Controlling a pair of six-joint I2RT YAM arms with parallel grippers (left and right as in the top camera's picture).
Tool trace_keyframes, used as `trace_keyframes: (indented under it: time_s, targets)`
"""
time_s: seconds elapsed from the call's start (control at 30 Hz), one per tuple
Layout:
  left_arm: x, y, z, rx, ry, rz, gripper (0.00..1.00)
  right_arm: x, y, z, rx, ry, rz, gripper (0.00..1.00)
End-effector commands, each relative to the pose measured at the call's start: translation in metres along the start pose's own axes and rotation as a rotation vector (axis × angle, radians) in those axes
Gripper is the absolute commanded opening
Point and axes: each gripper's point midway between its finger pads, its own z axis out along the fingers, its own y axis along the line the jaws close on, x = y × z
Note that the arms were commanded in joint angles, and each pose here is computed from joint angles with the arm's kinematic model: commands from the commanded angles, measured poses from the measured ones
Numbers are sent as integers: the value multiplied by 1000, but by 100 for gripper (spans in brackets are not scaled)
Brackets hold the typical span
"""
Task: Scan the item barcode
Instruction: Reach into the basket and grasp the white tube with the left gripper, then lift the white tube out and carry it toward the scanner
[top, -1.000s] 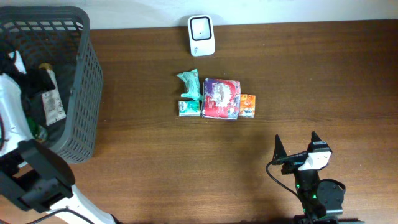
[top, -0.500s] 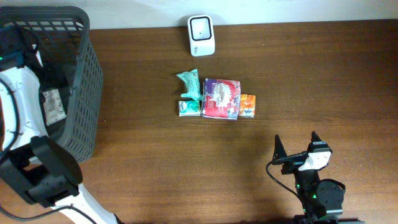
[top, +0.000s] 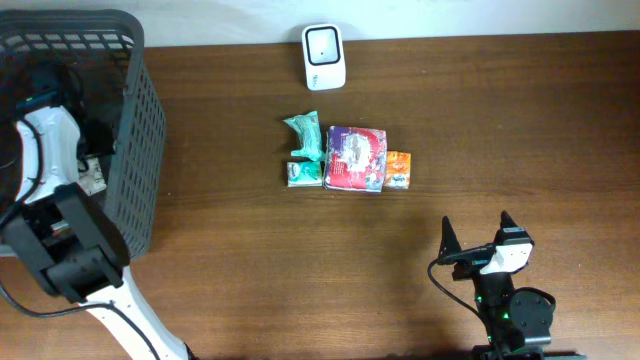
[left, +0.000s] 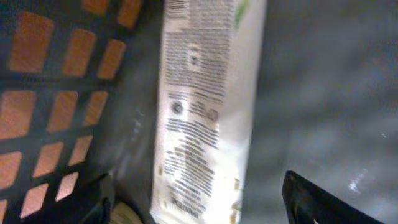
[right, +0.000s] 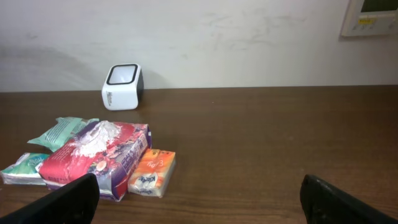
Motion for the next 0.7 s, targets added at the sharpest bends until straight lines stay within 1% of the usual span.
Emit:
trace_keyframes:
  time_s: [0.0,0.23,0.27,0.3,0.33,0.43,0.47,0.53,0.6,0.63,0.67]
  targets:
    - [-2,-5,8,64,-3,-21,76,3,-2,0,9,3,9,98]
    - [18,-20,53,70,87,3,77,3,-2,0,9,3,9,98]
    - [18,-20,55,69,90,3,74,3,-2,0,9,3,9,98]
    - [18,-20,56,69,88,3,63,3,-2,0,9,3,9,99]
    - [18,-20,56,69,87,2,47,3,-2,0,9,3,9,98]
    - [19,-20,56,70,92,3,10,3,-2,0,9,3,9,99]
    - [19,-20,54,70,94,4,0,3,-2,0,9,3,9,98]
    - [15,-18,42,70,84,-16,0,3,-2,0,9,3,9,98]
    - [5,-12,18,69,50,-100,0,3,-2,0,9,3,9,99]
    - [1,-11,3,86,31,-128,0,3,-2,0,9,3,9,98]
    - [-4,-15,-16,144,5,-134,0,3,-2,0,9,3,9,98]
